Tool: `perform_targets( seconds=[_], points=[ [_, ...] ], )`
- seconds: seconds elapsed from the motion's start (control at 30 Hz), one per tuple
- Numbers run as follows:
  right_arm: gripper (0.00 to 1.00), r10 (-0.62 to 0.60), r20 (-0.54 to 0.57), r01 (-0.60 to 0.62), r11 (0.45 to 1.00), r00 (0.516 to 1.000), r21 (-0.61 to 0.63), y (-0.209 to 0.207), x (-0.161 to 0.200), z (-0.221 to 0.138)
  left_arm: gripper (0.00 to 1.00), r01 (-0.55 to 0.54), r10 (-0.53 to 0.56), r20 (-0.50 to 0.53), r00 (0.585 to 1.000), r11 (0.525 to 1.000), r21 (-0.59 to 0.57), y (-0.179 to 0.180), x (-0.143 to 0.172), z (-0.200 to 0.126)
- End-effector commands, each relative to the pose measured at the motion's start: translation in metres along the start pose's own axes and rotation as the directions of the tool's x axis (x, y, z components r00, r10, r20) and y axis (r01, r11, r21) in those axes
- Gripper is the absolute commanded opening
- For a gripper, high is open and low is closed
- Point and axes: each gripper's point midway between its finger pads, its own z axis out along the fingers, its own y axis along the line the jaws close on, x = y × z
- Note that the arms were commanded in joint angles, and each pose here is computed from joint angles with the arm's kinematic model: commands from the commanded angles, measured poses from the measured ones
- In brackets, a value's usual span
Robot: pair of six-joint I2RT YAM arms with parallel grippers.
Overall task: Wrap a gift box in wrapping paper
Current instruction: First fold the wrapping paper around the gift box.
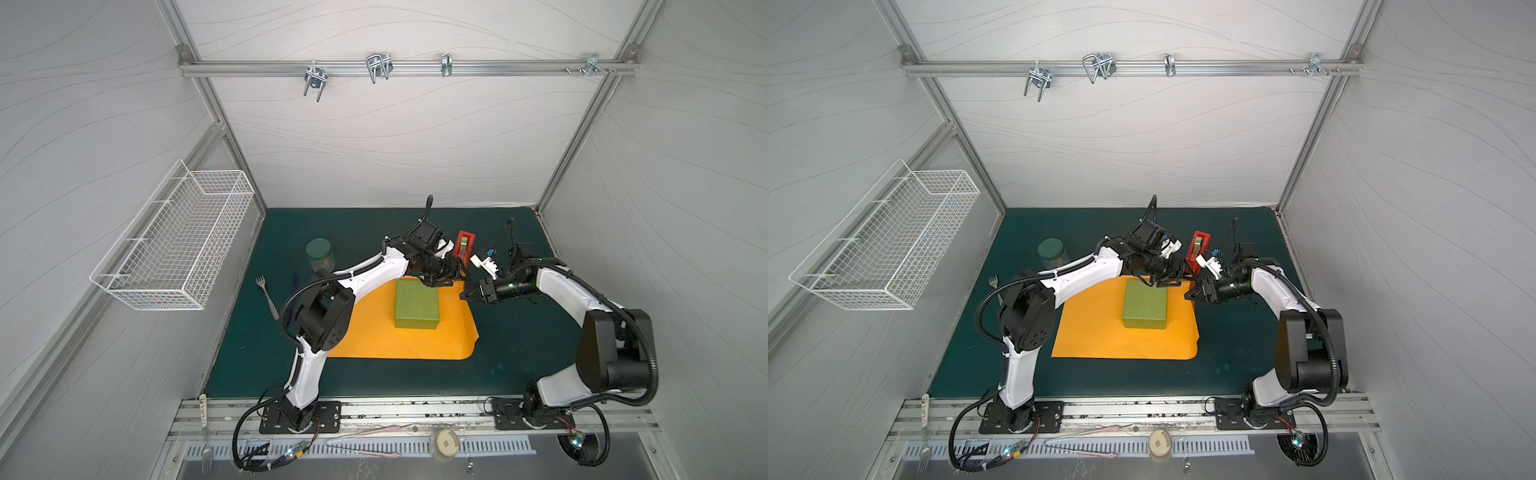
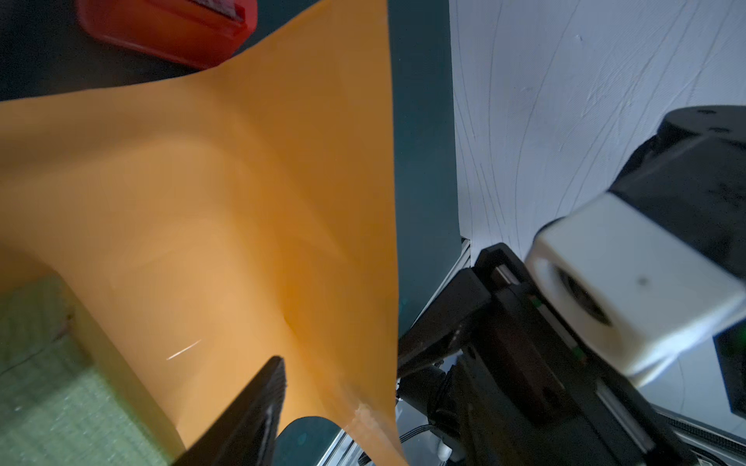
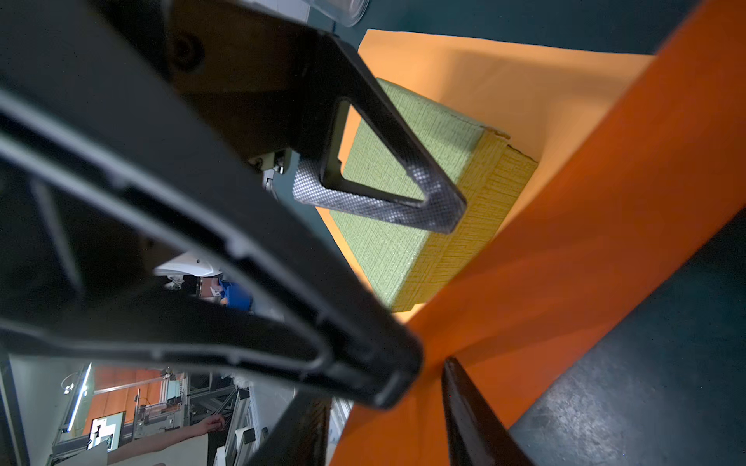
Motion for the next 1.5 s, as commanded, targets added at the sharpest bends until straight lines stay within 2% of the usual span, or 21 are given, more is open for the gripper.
perform_targets(
  seconds=[0.0, 0.1, 0.43, 0.93, 1.03, 1.17, 1.3, 1.47],
  points=[
    [0.46, -0.027, -0.010, 0.026, 0.999, 1.000, -0.039, 0.004, 0.004, 0.005, 0.61, -0.014, 0.014, 0.018, 1.000, 1.000, 0.021, -0.010, -0.011, 0.006],
    [0.46, -0.025, -0.017, 0.024, 0.999, 1.000, -0.035, 0.002, 0.005, 0.007, 0.53, -0.015, 0.015, 0.006, 1.000, 1.000, 0.008, -0.008, -0.011, 0.013],
    [0.46, -0.017, -0.030, 0.016, 0.999, 0.999, -0.029, -0.001, 0.006, 0.009, 0.39, -0.062, 0.061, -0.016, 0.998, 0.996, -0.056, -0.004, -0.009, 0.022],
    [0.47, -0.028, -0.026, 0.028, 0.999, 0.999, -0.015, 0.000, 0.006, 0.007, 0.01, -0.105, 0.102, -0.025, 0.994, 0.987, -0.125, 0.005, -0.005, 0.013],
    [0.48, -0.032, -0.016, 0.032, 0.999, 0.999, -0.015, 0.000, 0.004, 0.004, 0.00, -0.111, 0.111, -0.010, 0.994, 0.987, -0.118, 0.002, -0.008, 0.004],
    [0.50, -0.051, 0.049, 0.052, 0.999, 0.998, -0.008, 0.004, -0.006, -0.015, 0.00, -0.142, 0.144, 0.017, 0.989, 0.984, -0.106, -0.007, -0.010, -0.016],
    [0.51, -0.086, 0.127, 0.083, 0.996, 0.988, 0.031, 0.008, -0.016, -0.040, 0.00, -0.138, 0.140, 0.016, 0.990, 0.987, -0.087, -0.002, -0.002, -0.033],
    [0.53, -0.139, 0.130, 0.124, 0.986, 0.982, 0.114, 0.007, -0.014, -0.049, 0.00, -0.142, 0.145, 0.043, 0.989, 0.988, -0.056, 0.013, 0.007, -0.061]
  ],
)
